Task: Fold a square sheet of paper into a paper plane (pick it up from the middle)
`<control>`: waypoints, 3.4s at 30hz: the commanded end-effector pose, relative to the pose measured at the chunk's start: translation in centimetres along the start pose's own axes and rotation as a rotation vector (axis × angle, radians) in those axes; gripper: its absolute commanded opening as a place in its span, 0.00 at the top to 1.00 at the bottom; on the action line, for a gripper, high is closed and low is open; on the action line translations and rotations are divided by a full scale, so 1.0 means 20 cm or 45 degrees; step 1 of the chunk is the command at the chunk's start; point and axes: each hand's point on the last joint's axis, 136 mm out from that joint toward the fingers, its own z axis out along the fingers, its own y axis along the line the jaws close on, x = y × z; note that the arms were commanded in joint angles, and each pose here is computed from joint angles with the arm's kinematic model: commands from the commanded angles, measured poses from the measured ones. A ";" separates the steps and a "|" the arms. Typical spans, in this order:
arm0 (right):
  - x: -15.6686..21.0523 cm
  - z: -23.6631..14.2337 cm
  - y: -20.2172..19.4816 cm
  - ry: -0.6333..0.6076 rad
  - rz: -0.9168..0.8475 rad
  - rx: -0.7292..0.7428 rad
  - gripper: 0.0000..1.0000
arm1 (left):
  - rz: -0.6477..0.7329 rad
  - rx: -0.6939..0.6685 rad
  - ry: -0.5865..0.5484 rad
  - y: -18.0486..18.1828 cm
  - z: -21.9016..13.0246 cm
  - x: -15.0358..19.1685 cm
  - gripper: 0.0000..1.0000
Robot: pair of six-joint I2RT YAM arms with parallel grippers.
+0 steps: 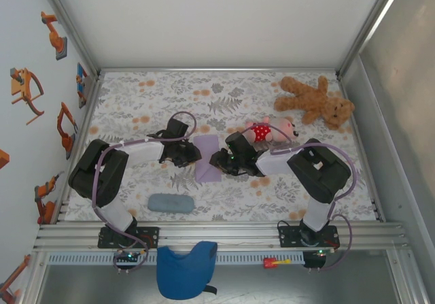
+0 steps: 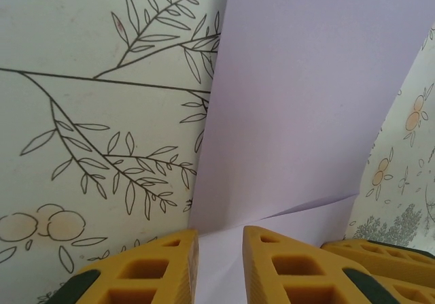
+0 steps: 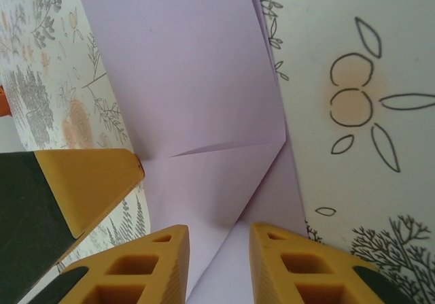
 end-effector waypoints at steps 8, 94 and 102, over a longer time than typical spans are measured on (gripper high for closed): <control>-0.01 0.04 0.06 -0.010 0.018 -0.087 0.76 | -0.045 -0.063 0.041 0.09 0.02 0.06 0.76; -0.27 -0.83 1.00 -0.212 -0.254 -1.065 1.00 | 0.145 1.183 -0.401 -0.71 -1.13 -0.08 0.78; -0.28 -0.78 0.94 -0.218 -0.239 -0.994 0.86 | 0.156 1.125 -0.417 -0.68 -1.11 -0.09 0.87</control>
